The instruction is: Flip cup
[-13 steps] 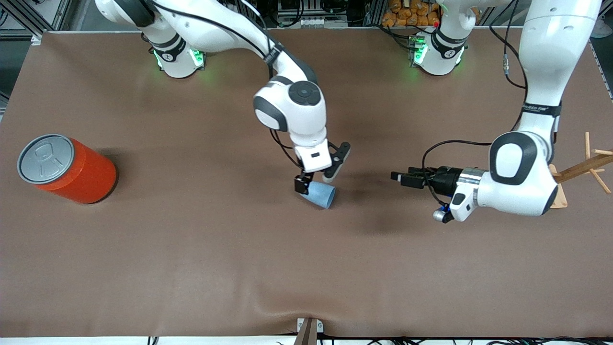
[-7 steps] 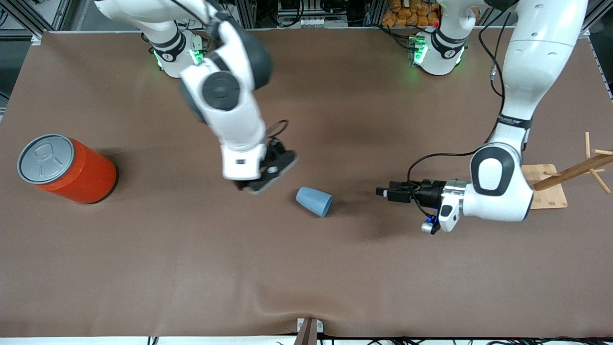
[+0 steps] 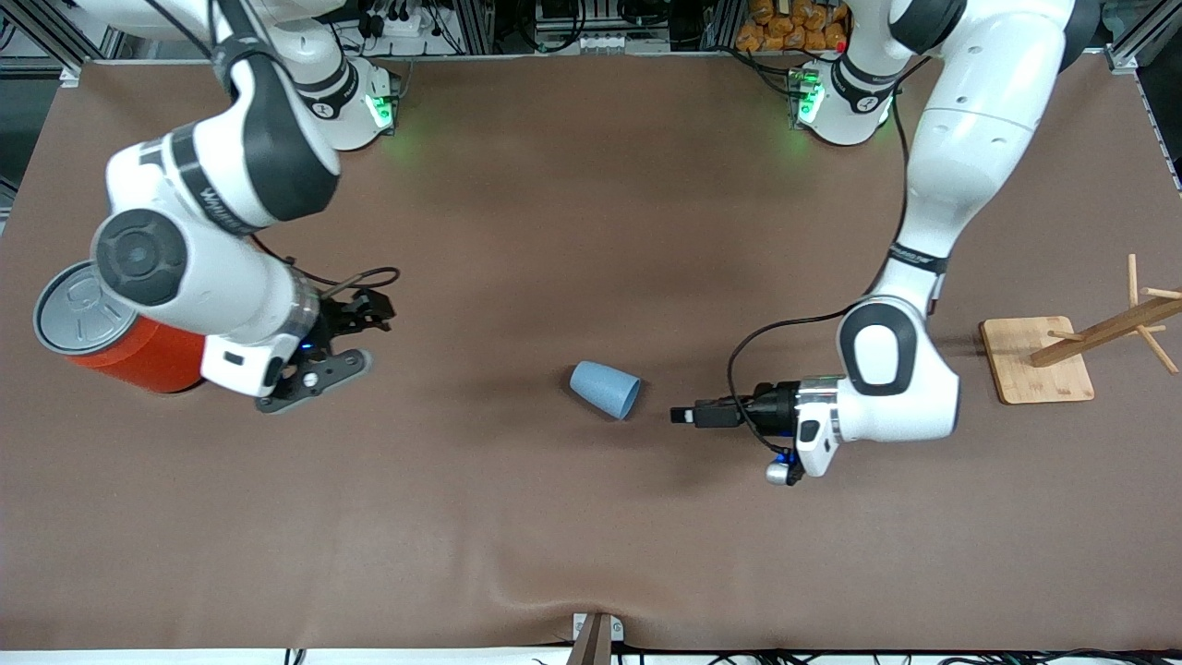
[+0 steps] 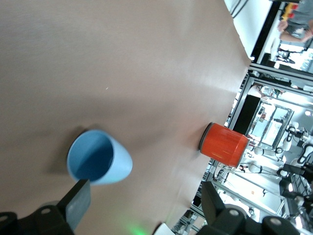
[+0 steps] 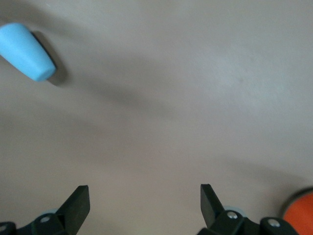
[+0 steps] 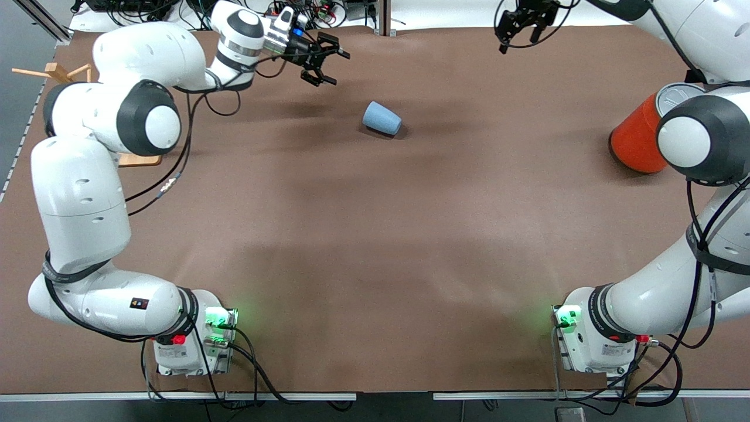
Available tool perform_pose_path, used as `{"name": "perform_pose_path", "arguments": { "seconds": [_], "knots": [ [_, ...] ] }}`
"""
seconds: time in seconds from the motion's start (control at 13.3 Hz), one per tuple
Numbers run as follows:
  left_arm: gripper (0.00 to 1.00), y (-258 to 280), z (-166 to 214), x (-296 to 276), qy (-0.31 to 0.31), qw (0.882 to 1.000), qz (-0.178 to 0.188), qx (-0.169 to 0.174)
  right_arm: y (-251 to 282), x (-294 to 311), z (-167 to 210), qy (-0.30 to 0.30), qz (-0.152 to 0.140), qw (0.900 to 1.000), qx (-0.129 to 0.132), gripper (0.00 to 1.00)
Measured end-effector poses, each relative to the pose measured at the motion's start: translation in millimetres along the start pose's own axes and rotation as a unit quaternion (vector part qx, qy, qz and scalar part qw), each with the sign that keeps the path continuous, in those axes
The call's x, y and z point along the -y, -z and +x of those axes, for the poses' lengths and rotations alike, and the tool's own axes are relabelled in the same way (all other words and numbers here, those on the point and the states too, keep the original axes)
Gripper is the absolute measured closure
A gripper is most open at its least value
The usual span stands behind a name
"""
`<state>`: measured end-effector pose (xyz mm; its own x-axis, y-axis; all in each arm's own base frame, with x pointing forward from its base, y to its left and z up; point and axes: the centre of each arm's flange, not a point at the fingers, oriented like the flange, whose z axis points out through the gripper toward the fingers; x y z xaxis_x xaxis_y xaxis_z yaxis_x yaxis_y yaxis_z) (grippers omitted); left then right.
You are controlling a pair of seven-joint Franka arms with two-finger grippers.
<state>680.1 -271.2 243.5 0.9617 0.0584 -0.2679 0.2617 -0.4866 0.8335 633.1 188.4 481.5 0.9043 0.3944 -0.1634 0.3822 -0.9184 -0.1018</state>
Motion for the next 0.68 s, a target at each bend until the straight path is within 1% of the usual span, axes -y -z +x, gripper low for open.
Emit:
{"name": "perform_pose_path", "arguments": {
  "seconds": [0.15,0.3,0.38,0.45,0.53,0.6,0.68],
  "knots": [
    [0.02,-17.3,-1.1,6.7,-0.020,1.000,-0.011,0.003,-13.1,-18.0,-6.7,-0.015,0.005,1.000,0.025,0.00],
    [0.03,-22.1,-1.5,10.7,-0.038,0.999,-0.014,0.005,-32.9,-40.8,-12.2,-0.033,0.010,0.999,0.038,0.00],
    [0.05,-23.8,-1.8,14.4,-0.048,0.999,-0.013,0.007,-41.5,-53.6,-14.8,-0.043,0.012,0.998,0.034,0.00],
    [0.07,-26.0,-2.7,19.2,-0.059,0.998,-0.011,0.009,-47.8,-62.3,-17.6,-0.051,0.011,0.998,0.026,0.00],
    [0.11,-28.9,-4.1,24.6,-0.067,0.998,-0.010,0.012,-55.2,-67.8,-21.4,-0.056,0.008,0.998,0.012,0.00],
    [0.11,-32.8,-6.3,30.6,-0.074,0.997,-0.008,0.016,-63.5,-70.5,-26.6,-0.060,0.004,0.998,-0.007,0.00],
    [0.14,-37.9,-9.2,36.5,-0.080,0.997,-0.006,0.021,-72.9,-71.0,-33.5,-0.063,-0.002,0.998,-0.028,0.00]
  ]
}}
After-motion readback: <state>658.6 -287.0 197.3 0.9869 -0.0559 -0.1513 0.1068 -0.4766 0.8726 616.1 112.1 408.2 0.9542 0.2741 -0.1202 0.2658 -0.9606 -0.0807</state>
